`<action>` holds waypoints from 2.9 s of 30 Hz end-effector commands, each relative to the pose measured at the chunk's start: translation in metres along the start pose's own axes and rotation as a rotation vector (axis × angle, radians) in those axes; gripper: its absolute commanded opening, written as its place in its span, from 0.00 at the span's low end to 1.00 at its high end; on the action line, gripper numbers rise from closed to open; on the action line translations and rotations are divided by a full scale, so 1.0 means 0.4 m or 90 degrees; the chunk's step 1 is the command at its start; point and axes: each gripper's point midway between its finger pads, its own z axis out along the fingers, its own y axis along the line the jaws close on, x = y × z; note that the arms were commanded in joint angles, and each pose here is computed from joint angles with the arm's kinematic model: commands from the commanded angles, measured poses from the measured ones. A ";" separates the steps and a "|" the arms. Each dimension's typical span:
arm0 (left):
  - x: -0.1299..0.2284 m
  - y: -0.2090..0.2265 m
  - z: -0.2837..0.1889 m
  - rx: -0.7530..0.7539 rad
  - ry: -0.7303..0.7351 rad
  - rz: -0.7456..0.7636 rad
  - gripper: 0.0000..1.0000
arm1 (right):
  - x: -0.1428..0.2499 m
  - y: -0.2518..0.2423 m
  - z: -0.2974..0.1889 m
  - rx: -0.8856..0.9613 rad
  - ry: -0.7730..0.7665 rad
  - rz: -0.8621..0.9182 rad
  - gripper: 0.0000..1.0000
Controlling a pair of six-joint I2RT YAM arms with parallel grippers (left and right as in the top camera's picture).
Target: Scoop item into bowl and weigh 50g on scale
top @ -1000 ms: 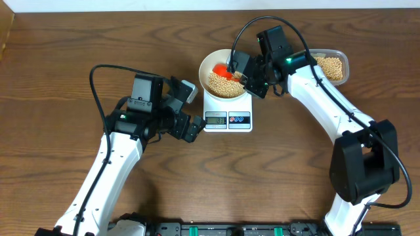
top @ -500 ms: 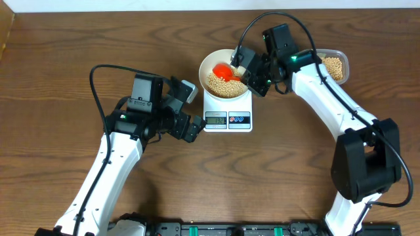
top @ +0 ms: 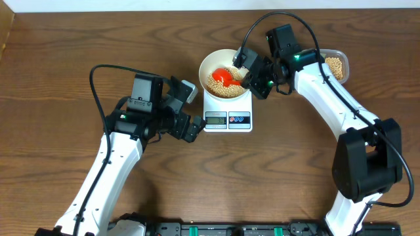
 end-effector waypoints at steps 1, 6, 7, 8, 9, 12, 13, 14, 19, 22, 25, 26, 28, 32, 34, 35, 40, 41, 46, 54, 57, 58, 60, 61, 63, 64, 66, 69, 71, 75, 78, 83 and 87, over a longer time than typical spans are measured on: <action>0.003 0.002 0.002 -0.002 0.004 0.003 1.00 | 0.000 0.021 0.017 -0.035 -0.006 0.010 0.01; 0.003 0.002 0.002 -0.002 0.004 0.003 1.00 | -0.005 0.034 0.021 -0.043 -0.007 0.005 0.01; 0.003 0.002 0.002 -0.002 0.004 0.003 1.00 | -0.006 0.037 0.022 -0.045 -0.007 0.003 0.01; 0.003 0.002 0.002 -0.002 0.004 0.003 1.00 | -0.006 0.038 0.023 -0.046 -0.006 0.003 0.01; 0.003 0.002 0.002 -0.002 0.004 0.003 1.00 | -0.006 0.042 0.024 -0.049 -0.006 0.001 0.01; 0.003 0.002 0.002 -0.003 0.004 0.003 1.00 | -0.007 0.052 0.023 -0.061 -0.009 0.002 0.01; 0.003 0.002 0.002 -0.003 0.004 0.003 1.00 | -0.007 0.054 0.023 -0.064 -0.009 0.003 0.01; 0.003 0.002 0.002 -0.002 0.004 0.003 1.00 | -0.007 0.056 0.023 -0.066 -0.009 0.003 0.01; 0.003 0.002 0.002 -0.003 0.004 0.003 1.00 | -0.006 0.064 0.022 -0.077 -0.010 0.005 0.01; 0.003 0.002 0.002 -0.003 0.004 0.003 1.00 | -0.008 0.065 0.019 -0.082 -0.015 0.007 0.01; 0.003 0.002 0.002 -0.002 0.004 0.003 1.00 | -0.017 0.067 0.010 -0.104 -0.036 0.030 0.01; 0.003 0.002 0.002 -0.002 0.004 0.003 1.00 | -0.019 0.065 0.006 -0.110 -0.044 0.040 0.01; 0.003 0.002 0.002 -0.003 0.004 0.003 1.00 | -0.022 0.058 -0.006 -0.123 -0.060 0.064 0.01; 0.003 0.002 0.002 -0.002 0.004 0.003 1.00 | -0.025 0.027 -0.048 -0.161 -0.111 0.126 0.01; 0.003 0.002 0.002 -0.003 0.004 0.003 1.00 | -0.026 0.016 -0.062 -0.172 -0.126 0.149 0.01; 0.003 0.002 0.002 -0.003 0.004 0.003 1.00 | -0.027 0.013 -0.070 -0.181 -0.136 0.156 0.01; 0.003 0.002 0.002 -0.003 0.004 0.003 1.00 | -0.033 -0.009 -0.103 -0.205 -0.175 0.192 0.01; 0.003 0.002 0.002 -0.002 0.004 0.003 1.00 | -0.033 -0.014 -0.108 -0.207 -0.181 0.197 0.01; 0.003 0.002 0.002 -0.003 0.004 0.003 1.00 | -0.033 -0.040 -0.126 -0.204 -0.201 0.214 0.01; 0.003 0.002 0.002 -0.003 0.004 0.003 1.00 | -0.045 -0.063 -0.157 -0.205 -0.231 0.217 0.01; 0.003 0.002 0.002 -0.002 0.004 0.003 1.00 | -0.051 -0.067 -0.166 -0.201 -0.235 0.214 0.01; 0.003 0.002 0.002 -0.002 0.004 0.003 1.00 | -0.052 -0.067 -0.167 -0.200 -0.236 0.212 0.01; 0.003 0.002 0.002 -0.002 0.004 0.003 1.00 | -0.054 -0.067 -0.171 -0.195 -0.237 0.207 0.01; 0.003 0.002 0.002 -0.003 0.004 0.003 1.00 | -0.056 -0.066 -0.174 -0.193 -0.237 0.205 0.01; 0.003 0.002 0.002 -0.002 0.004 0.003 1.00 | -0.056 -0.066 -0.175 -0.187 -0.236 0.199 0.01; 0.003 0.002 0.002 -0.003 0.004 0.003 1.00 | -0.057 -0.066 -0.175 -0.186 -0.237 0.194 0.01; 0.003 0.002 0.002 -0.002 0.004 0.003 1.00 | -0.057 -0.067 -0.175 -0.185 -0.238 0.188 0.01; 0.003 0.002 0.002 -0.002 0.004 0.003 1.00 | -0.055 -0.068 -0.173 -0.180 -0.235 0.183 0.01; 0.003 0.002 0.002 -0.002 0.004 0.003 1.00 | -0.052 -0.070 -0.171 -0.173 -0.232 0.174 0.01; 0.003 0.002 0.002 -0.003 0.004 0.003 1.00 | -0.044 -0.070 -0.158 -0.154 -0.215 0.150 0.01; 0.003 0.002 0.002 -0.002 0.004 0.003 1.00 | -0.044 -0.062 -0.146 -0.144 -0.205 0.124 0.01; 0.003 0.002 0.002 -0.003 0.004 0.003 1.00 | -0.040 -0.056 -0.122 -0.118 -0.177 0.087 0.01; 0.003 0.002 0.002 -0.002 0.004 0.003 1.00 | -0.040 -0.052 -0.109 -0.100 -0.162 0.052 0.01</action>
